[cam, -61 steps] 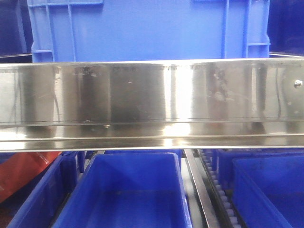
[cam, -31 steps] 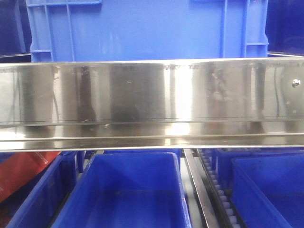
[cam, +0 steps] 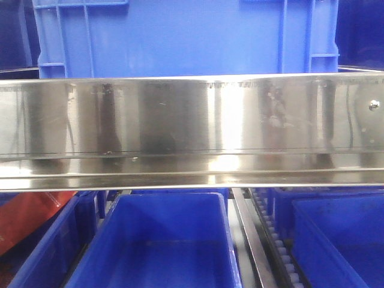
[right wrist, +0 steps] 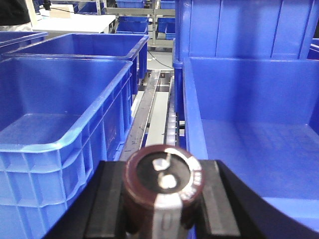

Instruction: Place cylindrical capacitor in blue bin on shelf

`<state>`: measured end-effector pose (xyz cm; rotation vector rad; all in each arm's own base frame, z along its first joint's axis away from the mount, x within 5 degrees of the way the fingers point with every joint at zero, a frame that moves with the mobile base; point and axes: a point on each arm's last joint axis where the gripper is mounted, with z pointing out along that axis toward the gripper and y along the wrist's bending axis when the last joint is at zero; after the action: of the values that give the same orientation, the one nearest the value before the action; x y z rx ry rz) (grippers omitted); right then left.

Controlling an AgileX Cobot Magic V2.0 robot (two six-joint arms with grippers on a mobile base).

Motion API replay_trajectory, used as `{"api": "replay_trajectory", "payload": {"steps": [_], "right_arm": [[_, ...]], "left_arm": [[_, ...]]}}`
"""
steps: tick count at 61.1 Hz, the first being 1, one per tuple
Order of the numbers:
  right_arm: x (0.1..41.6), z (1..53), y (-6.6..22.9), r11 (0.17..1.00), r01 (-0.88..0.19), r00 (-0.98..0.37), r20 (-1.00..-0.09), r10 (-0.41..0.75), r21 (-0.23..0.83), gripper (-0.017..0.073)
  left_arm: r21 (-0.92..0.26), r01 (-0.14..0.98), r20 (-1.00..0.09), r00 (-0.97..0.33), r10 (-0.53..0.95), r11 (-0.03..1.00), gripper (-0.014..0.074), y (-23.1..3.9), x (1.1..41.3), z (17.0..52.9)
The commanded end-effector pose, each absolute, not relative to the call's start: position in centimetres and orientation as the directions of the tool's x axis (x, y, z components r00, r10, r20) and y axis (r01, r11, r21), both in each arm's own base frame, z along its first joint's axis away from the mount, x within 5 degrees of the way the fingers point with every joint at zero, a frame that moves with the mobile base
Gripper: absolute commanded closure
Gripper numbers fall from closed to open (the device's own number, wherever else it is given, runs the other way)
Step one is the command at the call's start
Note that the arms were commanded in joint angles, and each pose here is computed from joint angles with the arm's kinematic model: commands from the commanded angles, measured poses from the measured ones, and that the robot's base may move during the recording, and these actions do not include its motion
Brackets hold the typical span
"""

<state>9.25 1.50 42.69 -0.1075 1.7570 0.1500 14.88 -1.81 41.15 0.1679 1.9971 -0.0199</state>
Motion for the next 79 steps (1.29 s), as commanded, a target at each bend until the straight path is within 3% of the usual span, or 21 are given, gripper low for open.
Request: {"api": "replay_trajectory", "payload": {"steps": [1,20,30,40,51,60,71,79], "right_arm": [[9.1,43.2,1.4,0.988,-0.153,-0.154,-0.988,0.003,0.027,0.0659],[9.1,43.2,1.4,0.988,-0.153,-0.147,-0.989,0.004,0.027,0.0659],[9.1,43.3,1.4,0.988,-0.152,-0.138,-0.990,0.006,0.027,0.0659],[9.1,43.3,1.4,0.988,-0.152,-0.138,-0.990,0.006,0.027,0.0659],[9.1,43.4,1.4,0.988,-0.152,-0.134,-0.991,0.006,0.027,0.0659],[9.1,43.4,1.4,0.988,-0.152,-0.132,-0.991,0.007,0.027,0.0659],[9.1,43.4,1.4,0.988,-0.152,-0.132,-0.991,0.007,0.027,0.0659],[9.1,43.4,1.4,0.988,-0.152,-0.132,-0.991,0.007,0.027,0.0659]], "left_arm": [[0.057,0.136,-0.917,-0.384,0.105,0.989,0.0704,-1.9,14.8,41.6],[0.046,0.142,-0.951,-0.296,0.087,0.989,0.0704,-2.2,15.2,42.9],[0.079,0.251,-0.952,-0.268,0.148,0.965,0.0704,-4.1,16.7,45.5],[0.084,0.422,-0.960,-0.210,0.187,0.903,0.0704,-8.7,19.4,49.0],[0.105,0.556,-0.952,-0.185,0.246,0.824,0.0704,-14.9,22.9,49.7],[0.104,0.609,-0.933,-0.214,0.289,0.787,0.0704,-19.6,26.6,48.1],[0.101,0.619,-0.901,-0.275,0.335,0.779,0.0700,-23.0,30.9,44.7],[0.099,0.624,-0.875,-0.317,0.366,0.775,0.0577,-24.3,32.5,42.4]]}}
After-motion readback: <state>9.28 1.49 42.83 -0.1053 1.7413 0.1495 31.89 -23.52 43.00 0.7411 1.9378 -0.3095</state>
